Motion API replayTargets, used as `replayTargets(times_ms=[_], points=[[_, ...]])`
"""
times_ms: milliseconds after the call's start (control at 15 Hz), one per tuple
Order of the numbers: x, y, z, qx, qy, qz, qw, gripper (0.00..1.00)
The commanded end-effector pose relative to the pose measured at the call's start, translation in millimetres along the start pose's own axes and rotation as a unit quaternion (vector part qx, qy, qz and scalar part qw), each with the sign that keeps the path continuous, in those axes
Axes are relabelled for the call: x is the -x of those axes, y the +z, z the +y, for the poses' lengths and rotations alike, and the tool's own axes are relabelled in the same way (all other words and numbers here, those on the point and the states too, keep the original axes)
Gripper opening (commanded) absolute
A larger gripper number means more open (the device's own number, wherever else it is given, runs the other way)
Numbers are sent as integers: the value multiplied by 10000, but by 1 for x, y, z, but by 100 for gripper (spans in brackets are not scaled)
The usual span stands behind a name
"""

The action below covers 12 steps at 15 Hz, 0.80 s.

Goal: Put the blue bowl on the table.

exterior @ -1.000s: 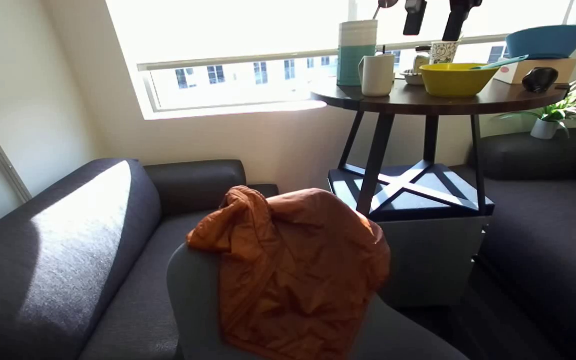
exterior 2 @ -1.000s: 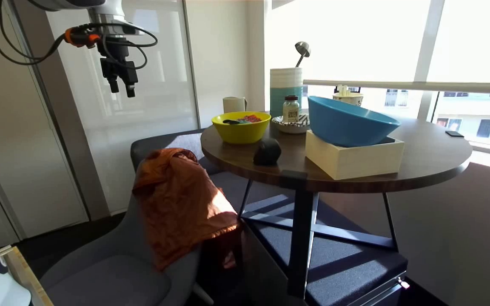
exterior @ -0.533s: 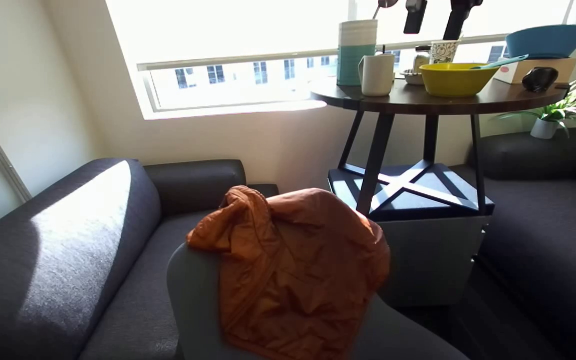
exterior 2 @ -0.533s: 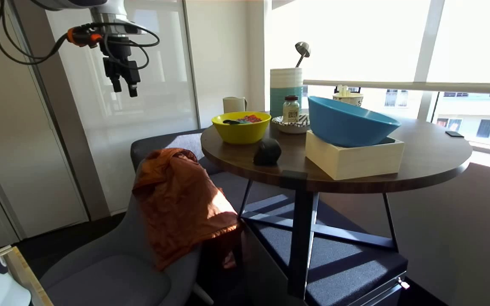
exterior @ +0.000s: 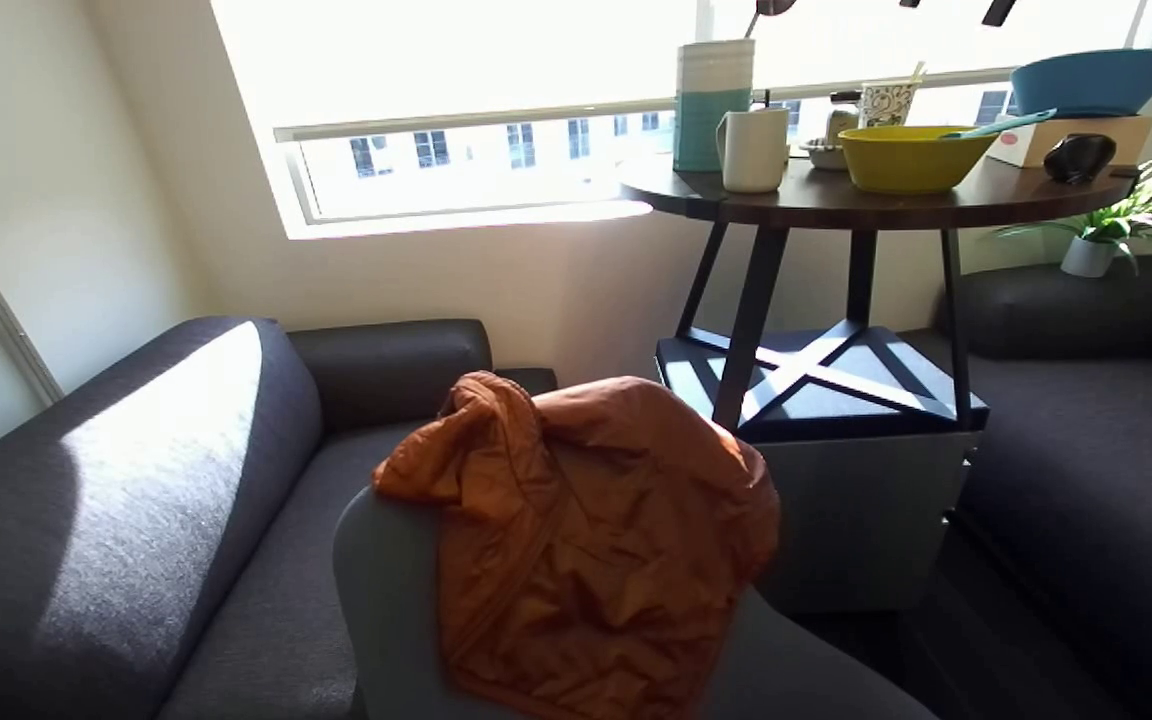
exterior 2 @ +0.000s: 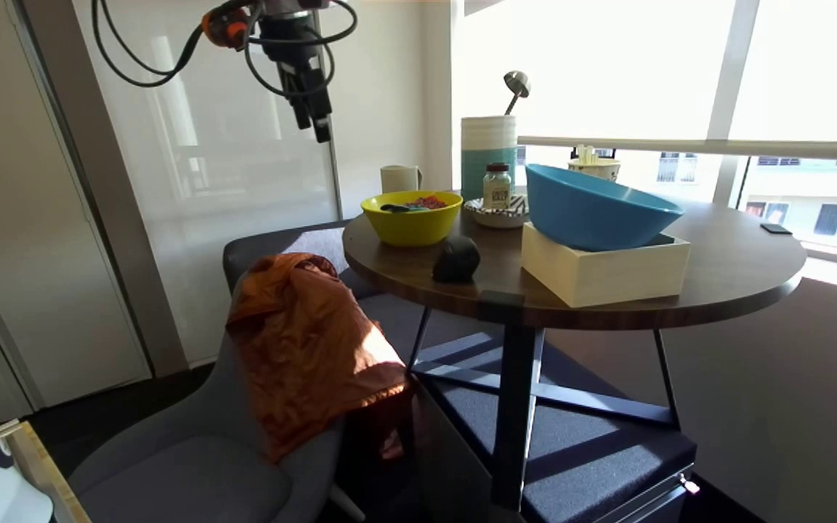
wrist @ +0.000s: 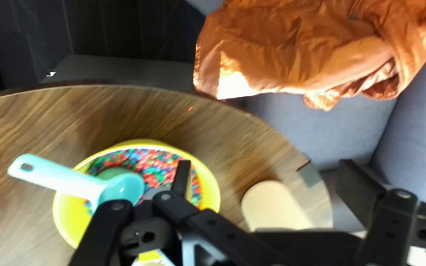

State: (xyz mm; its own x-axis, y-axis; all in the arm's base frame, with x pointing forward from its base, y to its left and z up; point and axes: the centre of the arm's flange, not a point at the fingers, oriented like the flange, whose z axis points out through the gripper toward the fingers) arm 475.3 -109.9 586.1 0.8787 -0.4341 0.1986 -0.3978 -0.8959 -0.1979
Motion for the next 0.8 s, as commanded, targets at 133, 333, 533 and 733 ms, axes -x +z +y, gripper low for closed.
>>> replayTargets(times_ms=[133, 333, 533, 733], points=[[-87, -29, 73, 549, 996, 1116, 9872, 100], [-76, -30, 90, 586, 1070, 1109, 9863, 100], [-92, -29, 98, 778, 1299, 1191, 9813, 100], [-107, -34, 113, 759, 1415, 1430, 9766, 100]])
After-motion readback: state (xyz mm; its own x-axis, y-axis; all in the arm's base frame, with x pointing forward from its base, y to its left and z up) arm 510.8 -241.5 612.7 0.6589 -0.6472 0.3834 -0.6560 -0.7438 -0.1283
